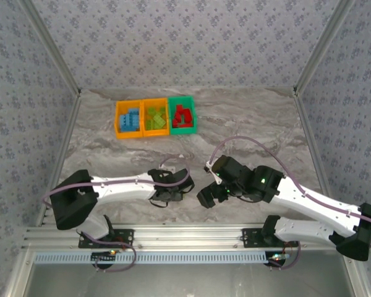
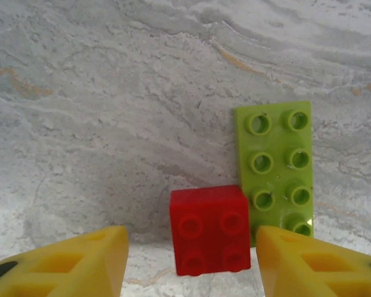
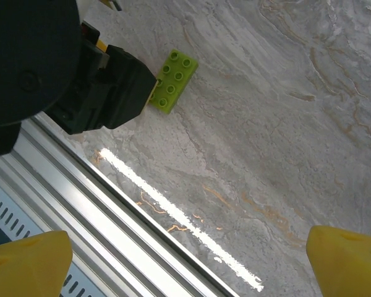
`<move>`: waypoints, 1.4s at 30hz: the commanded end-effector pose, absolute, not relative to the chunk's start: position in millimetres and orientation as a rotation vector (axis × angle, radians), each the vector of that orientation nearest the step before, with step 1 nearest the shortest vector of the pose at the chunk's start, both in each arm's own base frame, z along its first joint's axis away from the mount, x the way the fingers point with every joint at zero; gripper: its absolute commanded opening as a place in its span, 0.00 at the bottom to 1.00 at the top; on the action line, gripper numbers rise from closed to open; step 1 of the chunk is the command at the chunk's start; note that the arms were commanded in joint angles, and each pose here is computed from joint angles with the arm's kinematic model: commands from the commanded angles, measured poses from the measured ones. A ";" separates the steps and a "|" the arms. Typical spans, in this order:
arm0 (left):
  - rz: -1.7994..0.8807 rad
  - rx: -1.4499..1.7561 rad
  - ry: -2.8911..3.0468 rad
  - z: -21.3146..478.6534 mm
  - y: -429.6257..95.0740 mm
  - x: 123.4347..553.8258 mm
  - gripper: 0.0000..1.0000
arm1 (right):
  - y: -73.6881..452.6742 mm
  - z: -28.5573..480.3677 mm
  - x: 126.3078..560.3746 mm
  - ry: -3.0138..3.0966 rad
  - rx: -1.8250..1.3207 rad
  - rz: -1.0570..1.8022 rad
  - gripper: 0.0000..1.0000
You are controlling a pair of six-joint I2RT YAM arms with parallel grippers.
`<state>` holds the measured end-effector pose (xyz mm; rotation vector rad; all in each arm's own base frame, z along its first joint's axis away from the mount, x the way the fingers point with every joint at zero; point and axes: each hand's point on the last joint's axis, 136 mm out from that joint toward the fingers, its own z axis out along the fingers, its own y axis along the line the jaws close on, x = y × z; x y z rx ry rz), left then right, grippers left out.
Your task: Sort the legos into containers by color
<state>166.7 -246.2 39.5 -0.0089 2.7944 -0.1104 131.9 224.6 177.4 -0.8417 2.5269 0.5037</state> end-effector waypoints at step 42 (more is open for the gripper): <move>-0.231 0.052 2.498 129.9 -241.6 239.5 0.11 | 249.6 209.7 152.5 2.406 -0.800 0.602 1.00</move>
